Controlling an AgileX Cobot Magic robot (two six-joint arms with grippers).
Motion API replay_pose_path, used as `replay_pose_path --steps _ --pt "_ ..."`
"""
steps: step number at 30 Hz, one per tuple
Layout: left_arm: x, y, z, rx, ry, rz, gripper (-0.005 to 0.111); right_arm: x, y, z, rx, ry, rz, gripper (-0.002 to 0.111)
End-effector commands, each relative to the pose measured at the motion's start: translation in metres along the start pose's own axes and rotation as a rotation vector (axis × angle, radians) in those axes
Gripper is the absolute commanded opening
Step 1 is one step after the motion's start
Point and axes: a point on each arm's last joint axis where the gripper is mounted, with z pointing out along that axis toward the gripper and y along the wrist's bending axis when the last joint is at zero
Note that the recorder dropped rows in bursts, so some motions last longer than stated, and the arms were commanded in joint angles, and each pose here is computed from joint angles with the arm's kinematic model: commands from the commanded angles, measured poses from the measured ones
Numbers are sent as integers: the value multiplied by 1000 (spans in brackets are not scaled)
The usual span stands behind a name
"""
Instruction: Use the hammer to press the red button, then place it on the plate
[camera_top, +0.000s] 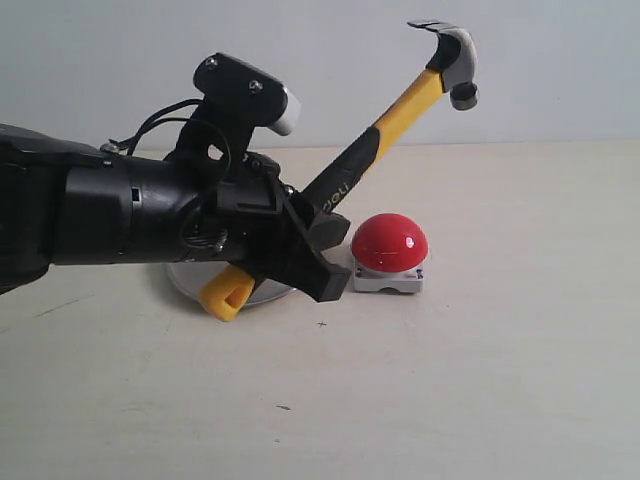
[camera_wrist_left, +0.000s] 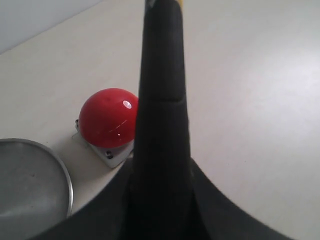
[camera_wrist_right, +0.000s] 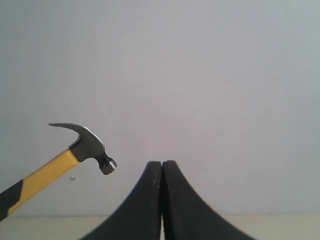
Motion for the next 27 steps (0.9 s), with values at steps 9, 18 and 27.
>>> replay_pose_path --steps 9,18,27 --pt "27 1 26 12 106 -20 0 13 1 -3 -18 115 24 0" --pt "31 15 27 -133 144 -17 0 33 4 -8 -10 348 227 0" --pt "31 15 27 -134 142 -49 0 49 1 -15 11 537 95 0"
